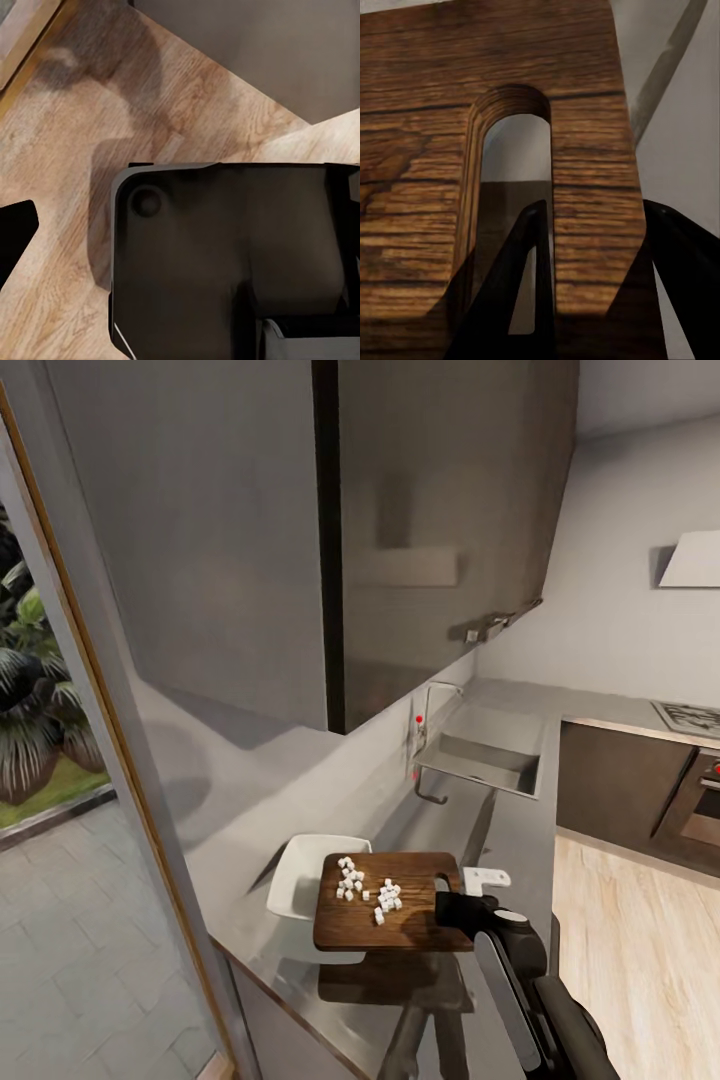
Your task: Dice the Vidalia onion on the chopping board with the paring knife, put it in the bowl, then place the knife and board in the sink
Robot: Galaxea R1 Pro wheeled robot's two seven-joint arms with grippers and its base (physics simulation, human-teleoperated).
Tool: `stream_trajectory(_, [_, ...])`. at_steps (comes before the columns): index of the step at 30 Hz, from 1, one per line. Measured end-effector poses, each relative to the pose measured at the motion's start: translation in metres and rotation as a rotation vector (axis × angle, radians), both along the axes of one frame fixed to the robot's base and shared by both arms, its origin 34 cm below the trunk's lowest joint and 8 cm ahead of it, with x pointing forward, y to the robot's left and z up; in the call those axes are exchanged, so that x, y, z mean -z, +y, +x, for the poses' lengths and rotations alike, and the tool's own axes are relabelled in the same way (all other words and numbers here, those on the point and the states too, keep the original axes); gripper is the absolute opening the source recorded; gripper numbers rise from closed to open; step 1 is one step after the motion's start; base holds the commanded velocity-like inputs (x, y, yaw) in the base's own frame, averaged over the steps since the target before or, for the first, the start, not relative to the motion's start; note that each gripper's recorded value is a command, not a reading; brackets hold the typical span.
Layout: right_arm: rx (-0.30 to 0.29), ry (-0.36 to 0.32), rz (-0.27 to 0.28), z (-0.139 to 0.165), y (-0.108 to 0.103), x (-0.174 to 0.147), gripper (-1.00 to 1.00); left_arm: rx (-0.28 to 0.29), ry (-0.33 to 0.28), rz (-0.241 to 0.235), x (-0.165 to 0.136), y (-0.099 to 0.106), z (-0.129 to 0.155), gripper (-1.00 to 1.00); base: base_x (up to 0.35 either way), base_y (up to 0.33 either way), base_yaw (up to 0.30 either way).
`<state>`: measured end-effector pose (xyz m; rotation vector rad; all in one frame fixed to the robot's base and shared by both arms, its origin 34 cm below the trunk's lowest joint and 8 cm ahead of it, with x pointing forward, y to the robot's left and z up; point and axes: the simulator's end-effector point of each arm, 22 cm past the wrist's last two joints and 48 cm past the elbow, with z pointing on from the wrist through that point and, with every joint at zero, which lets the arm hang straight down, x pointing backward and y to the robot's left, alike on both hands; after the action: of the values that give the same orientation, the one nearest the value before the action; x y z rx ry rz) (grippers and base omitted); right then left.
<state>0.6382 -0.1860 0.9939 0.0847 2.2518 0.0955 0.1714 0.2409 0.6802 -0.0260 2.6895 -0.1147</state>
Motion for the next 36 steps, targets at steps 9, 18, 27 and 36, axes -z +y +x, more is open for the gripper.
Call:
stream_trajectory(9, [0.051,0.004,-0.027,0.000,-0.011,-0.001,-1.00,0.006,0.010,-0.001,0.002,-0.002,-0.005,1.00,0.000,0.000,0.000])
stream_trajectory(18, [0.094,-0.016,-0.050,0.003,-0.014,-0.014,-1.00,0.007,0.014,0.000,0.002,-0.001,-0.006,1.00,0.000,0.000,0.000])
stream_trajectory(27, [0.092,-0.036,-0.041,0.003,-0.011,-0.030,-1.00,0.007,0.022,0.002,0.004,0.000,-0.011,1.00,0.000,0.000,0.000])
stream_trajectory(36, [0.077,-0.020,-0.046,-0.003,-0.008,-0.036,-1.00,0.007,0.009,0.002,0.004,0.000,-0.007,1.00,0.000,0.000,0.000])
